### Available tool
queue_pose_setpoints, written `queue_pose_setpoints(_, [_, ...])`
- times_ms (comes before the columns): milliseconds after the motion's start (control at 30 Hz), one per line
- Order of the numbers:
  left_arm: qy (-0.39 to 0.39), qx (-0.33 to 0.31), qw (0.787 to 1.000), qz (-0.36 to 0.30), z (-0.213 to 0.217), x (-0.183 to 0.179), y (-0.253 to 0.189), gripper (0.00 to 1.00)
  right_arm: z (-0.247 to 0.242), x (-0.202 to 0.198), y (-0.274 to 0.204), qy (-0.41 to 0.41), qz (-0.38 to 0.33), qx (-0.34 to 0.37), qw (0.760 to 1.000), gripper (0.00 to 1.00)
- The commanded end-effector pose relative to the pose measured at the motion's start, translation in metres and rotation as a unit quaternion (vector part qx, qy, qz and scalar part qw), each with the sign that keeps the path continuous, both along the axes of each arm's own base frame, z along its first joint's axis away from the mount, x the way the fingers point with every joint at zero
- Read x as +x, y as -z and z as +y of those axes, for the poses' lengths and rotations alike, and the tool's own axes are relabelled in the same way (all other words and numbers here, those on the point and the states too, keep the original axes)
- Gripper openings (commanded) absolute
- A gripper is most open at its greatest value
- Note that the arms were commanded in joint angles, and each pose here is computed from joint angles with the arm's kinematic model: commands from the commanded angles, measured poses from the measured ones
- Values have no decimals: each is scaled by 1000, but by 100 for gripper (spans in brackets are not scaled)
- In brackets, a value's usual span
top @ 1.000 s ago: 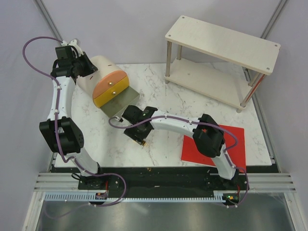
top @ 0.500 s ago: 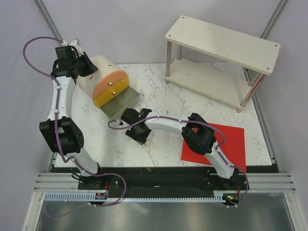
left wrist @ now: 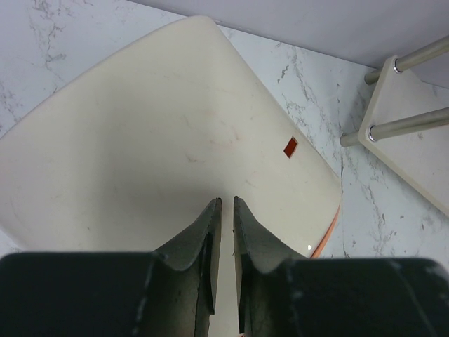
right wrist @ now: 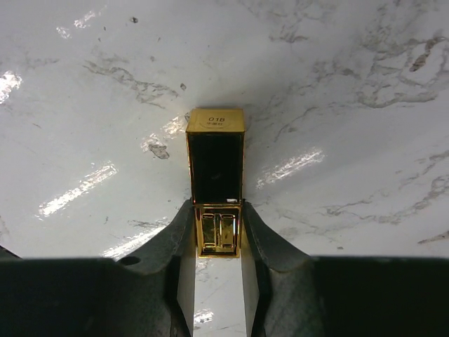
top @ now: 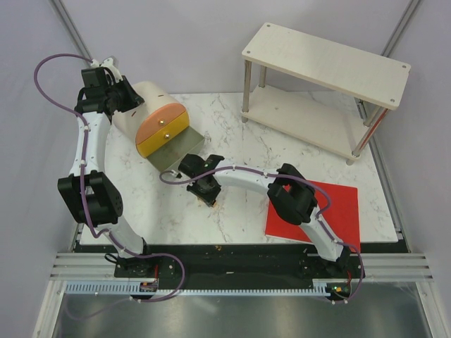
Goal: Organize the makeup
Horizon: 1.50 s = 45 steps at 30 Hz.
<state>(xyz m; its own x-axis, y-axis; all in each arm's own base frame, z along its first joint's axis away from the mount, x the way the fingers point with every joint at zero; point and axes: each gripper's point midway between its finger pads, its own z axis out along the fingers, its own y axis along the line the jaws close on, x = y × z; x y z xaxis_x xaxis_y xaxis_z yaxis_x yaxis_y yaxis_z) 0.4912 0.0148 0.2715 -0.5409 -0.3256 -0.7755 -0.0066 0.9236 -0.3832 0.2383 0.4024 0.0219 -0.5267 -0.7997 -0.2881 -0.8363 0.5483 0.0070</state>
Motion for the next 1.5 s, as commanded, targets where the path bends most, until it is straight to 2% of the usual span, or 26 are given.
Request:
queue_pose_setpoints(0, [15,-13,992,125,-8,-32,68,21,20,27,-78,25,-66,72,995,0])
queue_pose_setpoints(200, [19,-17,992,124,-10,-31,66,22,45,58,-131,59,-86,154,983,0])
queue_pose_setpoints(400, [24,-21,992,123,-12,-31,66,22,60,93,-150,93,-70,217,969,1])
queue_pose_setpoints(433, [24,-22,992,124,-12,-31,67,22,61,98,-151,99,-65,225,967,3])
queue_pose_setpoints(533, [27,-25,992,124,-14,-31,66,22,72,117,-161,132,-45,274,952,9])
queue_pose_setpoints(667, [29,-27,991,126,-15,-31,68,22,92,143,-172,168,-29,342,924,11])
queue_pose_setpoints(867, [31,-29,991,127,-15,-32,69,22,110,157,-167,186,-25,375,908,26])
queue_pose_setpoints(900, [32,-29,991,127,-16,-32,69,22,112,158,-167,191,-23,380,905,38])
queue_pose_setpoints(1133, [32,-28,991,127,-16,-34,69,22,119,174,-170,221,-14,416,882,65])
queue_pose_setpoints(1367, [33,-29,991,125,-16,-33,68,22,108,184,-183,250,-7,437,864,67])
queue_pose_setpoints(1433, [32,-29,991,126,-15,-33,68,22,99,187,-185,260,-2,440,860,64])
queue_pose_setpoints(1467, [34,-30,991,125,-16,-32,67,22,97,187,-185,268,7,444,855,59])
